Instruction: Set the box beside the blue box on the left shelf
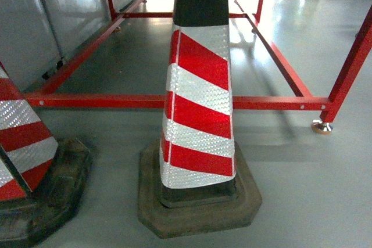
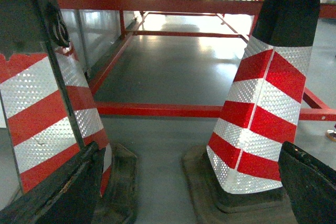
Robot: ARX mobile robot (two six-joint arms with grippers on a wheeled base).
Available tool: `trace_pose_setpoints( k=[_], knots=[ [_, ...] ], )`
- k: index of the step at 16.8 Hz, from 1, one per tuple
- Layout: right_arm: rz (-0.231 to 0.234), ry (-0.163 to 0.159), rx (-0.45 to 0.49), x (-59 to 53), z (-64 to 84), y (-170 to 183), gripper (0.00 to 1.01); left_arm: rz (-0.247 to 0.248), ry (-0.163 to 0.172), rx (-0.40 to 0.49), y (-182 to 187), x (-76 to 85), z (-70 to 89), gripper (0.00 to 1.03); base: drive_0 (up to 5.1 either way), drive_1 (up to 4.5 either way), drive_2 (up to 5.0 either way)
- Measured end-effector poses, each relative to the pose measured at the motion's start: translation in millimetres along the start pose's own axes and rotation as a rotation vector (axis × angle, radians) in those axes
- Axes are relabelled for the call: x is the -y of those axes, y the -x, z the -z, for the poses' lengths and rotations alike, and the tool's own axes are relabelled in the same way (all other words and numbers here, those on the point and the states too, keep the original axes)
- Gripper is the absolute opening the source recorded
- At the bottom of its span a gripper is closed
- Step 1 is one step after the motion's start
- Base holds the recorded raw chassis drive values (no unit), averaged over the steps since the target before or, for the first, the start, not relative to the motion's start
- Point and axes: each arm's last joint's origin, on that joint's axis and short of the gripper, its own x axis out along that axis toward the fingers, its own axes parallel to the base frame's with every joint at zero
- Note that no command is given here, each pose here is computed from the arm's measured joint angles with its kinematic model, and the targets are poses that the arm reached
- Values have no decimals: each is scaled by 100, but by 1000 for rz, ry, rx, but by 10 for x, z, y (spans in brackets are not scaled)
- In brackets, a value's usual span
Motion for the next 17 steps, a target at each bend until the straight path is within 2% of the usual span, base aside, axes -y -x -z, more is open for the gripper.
trace_pose_setpoints(
  k=[17],
  knots=[
    [1,2,-1,0,1,0,98,0,-11,-1,0,0,1,98,0,0,0]
  ],
)
